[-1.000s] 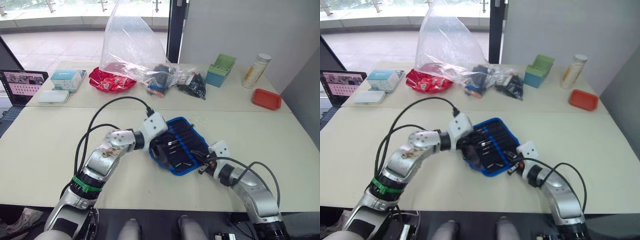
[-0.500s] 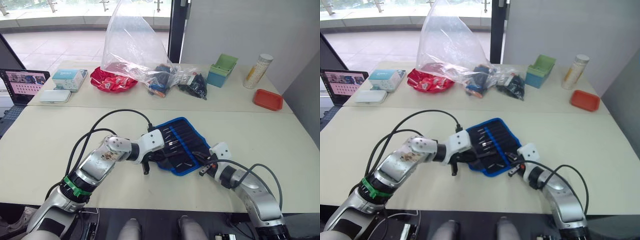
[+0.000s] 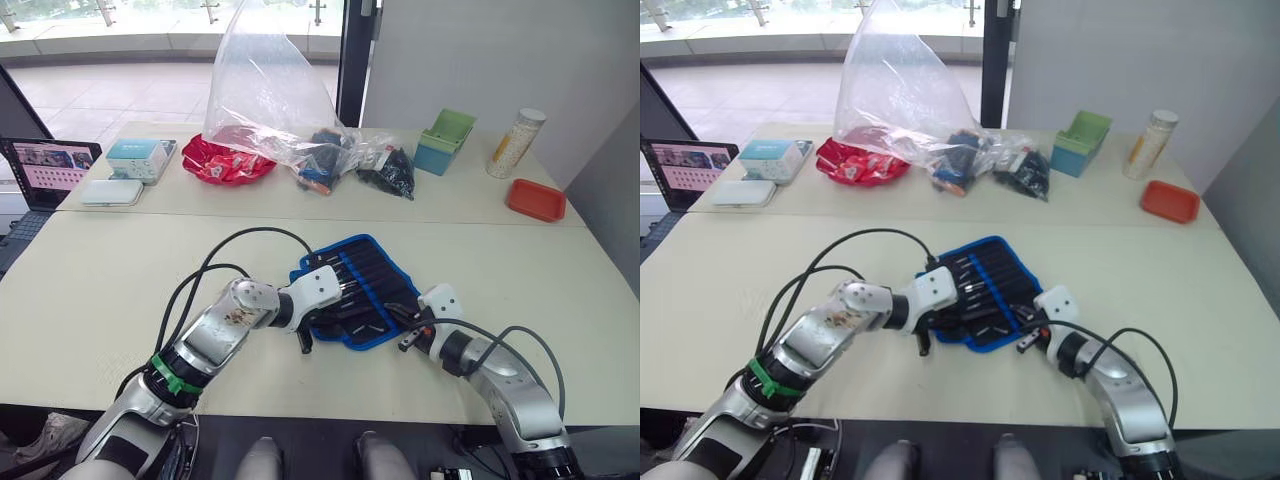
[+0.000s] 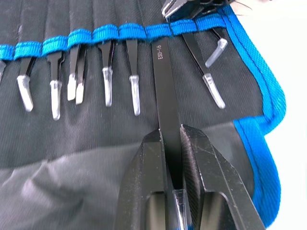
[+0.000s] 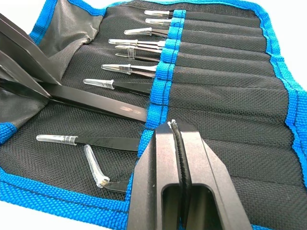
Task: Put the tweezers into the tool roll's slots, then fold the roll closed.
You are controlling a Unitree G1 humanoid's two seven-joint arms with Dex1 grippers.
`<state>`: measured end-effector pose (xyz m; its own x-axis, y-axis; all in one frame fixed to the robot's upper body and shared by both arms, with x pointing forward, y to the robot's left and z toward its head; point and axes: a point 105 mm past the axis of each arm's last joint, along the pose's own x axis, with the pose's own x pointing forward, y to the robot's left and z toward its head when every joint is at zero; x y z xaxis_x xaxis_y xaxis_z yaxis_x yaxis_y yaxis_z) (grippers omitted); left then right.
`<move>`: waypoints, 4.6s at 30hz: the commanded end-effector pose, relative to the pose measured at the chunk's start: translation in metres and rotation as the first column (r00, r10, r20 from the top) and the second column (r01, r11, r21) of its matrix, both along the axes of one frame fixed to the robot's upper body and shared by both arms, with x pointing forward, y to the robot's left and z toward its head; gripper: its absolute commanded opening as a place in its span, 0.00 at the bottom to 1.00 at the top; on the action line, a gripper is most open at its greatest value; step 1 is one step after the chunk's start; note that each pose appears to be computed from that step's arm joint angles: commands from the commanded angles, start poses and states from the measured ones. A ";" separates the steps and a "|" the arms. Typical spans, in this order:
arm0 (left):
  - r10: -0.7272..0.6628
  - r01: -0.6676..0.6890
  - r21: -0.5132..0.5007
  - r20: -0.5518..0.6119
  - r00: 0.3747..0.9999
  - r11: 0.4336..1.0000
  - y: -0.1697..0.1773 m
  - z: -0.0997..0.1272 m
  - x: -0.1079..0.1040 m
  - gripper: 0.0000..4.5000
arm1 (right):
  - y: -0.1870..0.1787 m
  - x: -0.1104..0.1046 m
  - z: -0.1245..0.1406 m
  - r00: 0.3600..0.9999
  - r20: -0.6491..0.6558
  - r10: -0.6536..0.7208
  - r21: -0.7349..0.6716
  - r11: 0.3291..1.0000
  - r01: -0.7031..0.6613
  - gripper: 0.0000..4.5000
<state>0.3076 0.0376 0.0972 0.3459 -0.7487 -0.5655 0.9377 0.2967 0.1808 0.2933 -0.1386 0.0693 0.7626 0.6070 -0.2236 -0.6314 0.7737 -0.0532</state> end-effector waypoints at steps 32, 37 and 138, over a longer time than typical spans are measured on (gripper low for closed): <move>-0.045 0.048 -0.158 0.026 0.999 0.986 -0.093 -0.003 0.019 0.29 | 0.003 -0.008 -0.025 0.995 -0.099 -0.005 -0.019 1.000 0.003 0.00; -0.080 0.078 -0.220 -0.004 0.997 0.972 -0.082 0.009 0.012 0.63 | 0.004 -0.006 -0.027 0.994 -0.105 0.007 -0.019 1.000 -0.009 0.00; -0.324 0.327 -0.060 0.056 0.944 0.943 0.099 0.039 0.047 1.00 | 0.068 -0.040 0.036 0.953 0.117 0.280 -0.196 0.947 -0.254 0.01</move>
